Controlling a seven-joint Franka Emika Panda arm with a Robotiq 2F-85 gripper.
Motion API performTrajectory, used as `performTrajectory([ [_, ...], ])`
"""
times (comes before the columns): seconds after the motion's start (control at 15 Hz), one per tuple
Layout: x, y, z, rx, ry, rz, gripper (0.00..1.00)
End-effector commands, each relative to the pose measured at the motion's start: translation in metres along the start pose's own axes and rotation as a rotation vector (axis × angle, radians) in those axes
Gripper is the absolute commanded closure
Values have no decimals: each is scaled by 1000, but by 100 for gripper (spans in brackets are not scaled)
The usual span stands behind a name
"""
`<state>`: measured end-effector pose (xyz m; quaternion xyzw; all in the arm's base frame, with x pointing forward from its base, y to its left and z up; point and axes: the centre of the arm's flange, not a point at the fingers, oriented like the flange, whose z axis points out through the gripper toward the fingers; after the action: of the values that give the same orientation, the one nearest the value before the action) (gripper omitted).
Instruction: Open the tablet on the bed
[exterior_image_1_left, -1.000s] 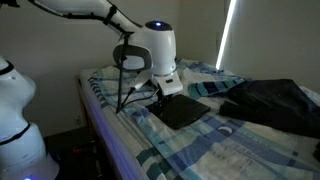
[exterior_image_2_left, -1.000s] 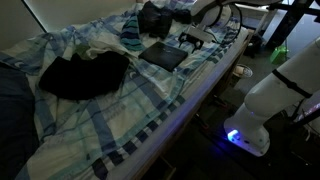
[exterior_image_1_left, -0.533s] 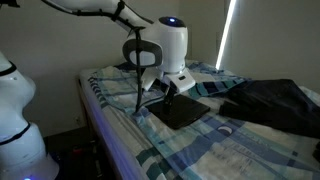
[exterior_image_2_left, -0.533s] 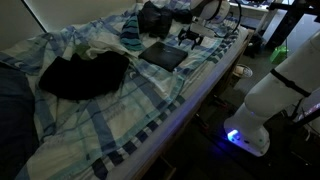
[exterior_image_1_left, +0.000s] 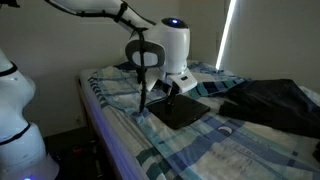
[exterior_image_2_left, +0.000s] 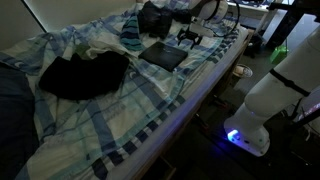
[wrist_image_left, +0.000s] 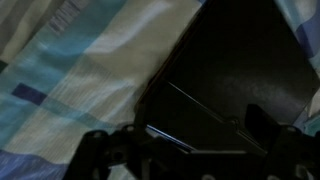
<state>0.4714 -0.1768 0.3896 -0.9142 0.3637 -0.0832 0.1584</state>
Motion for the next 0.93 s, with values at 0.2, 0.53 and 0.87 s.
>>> performTrajectory([
  [0.2, 12, -7, -11, 18, 6, -249, 0],
  [0.53, 23, -3, -2, 49, 3, -344, 0],
  [0.87, 43, 15, 19, 107, 14, -345, 0],
])
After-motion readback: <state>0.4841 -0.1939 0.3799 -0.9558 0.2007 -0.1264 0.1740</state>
